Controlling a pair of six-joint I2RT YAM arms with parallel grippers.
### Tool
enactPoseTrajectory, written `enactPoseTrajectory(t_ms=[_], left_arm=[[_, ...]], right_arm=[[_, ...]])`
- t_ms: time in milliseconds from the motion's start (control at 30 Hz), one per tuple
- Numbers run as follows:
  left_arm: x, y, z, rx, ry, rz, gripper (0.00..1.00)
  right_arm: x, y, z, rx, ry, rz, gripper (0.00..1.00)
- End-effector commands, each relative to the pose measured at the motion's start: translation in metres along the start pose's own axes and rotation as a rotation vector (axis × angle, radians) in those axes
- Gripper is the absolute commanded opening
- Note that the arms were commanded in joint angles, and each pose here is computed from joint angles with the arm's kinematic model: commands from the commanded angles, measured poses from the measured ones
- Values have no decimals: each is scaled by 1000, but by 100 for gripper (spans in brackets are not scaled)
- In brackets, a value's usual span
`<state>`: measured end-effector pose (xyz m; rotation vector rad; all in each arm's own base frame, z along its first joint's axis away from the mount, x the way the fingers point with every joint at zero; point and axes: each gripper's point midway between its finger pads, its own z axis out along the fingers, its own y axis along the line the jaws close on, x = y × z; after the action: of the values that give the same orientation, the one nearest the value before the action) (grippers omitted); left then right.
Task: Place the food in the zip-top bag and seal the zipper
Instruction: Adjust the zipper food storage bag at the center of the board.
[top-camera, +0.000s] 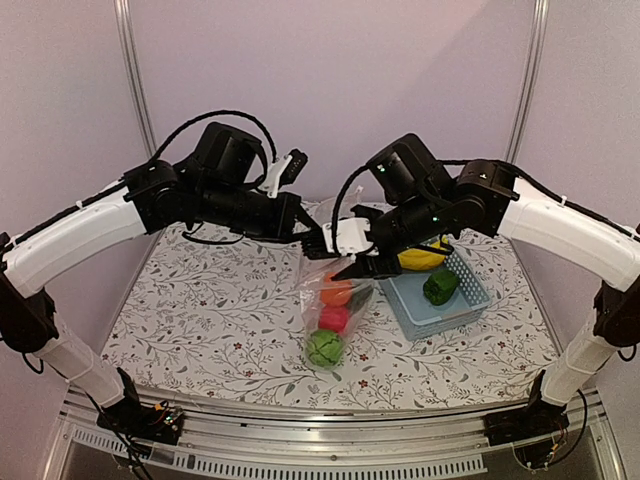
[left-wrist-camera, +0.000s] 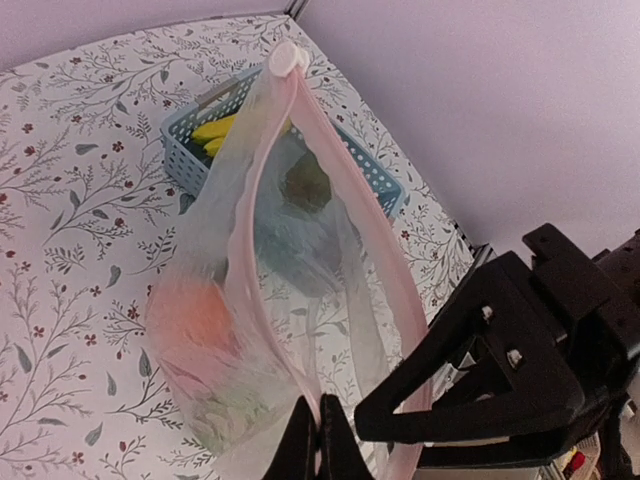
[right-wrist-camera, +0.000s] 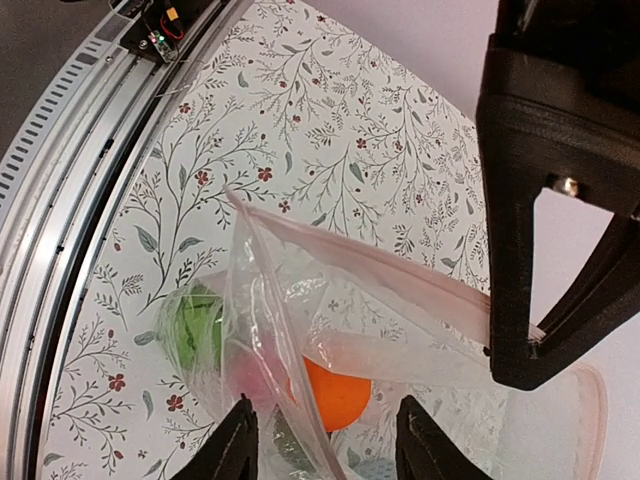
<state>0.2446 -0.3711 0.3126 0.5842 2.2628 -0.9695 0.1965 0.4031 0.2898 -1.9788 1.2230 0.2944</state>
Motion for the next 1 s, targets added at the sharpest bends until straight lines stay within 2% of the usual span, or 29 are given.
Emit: enactPoseTrajectory(t_ms=[0, 100, 167, 267, 400, 500, 633, 833, 900, 967], left_arm=[[0, -12, -5, 29, 12, 9, 1], [0, -11, -7, 12, 20, 7, 4], [1, -10, -10, 1, 27, 4, 9], [5, -4, -16, -42, 47, -17, 19], [21, 1, -21, -82, 98, -35, 28], [30, 8, -22, -120, 131, -42, 28], [25, 17, -27, -192, 108, -32, 18], [1, 15, -43, -215, 1, 6, 1], [-5, 12, -46, -199, -27, 22, 0], [-9, 10, -48, -192, -50, 36, 0]], right_arm=[[6, 2, 4, -7, 56, -50, 41], [4, 0, 5, -9, 62, -65, 23], [4, -3, 6, -2, 67, -76, 11], [1, -7, 6, 7, 63, -85, 6], [-11, -12, 2, 26, 30, -89, 5], [-20, -15, -1, 39, 9, -97, 5], [-24, -15, -1, 45, 6, -106, 5], [-30, -4, -3, 6, -3, -103, 9], [-33, -5, -7, 9, -16, -92, 12], [-39, -9, -13, 24, -35, -71, 22]])
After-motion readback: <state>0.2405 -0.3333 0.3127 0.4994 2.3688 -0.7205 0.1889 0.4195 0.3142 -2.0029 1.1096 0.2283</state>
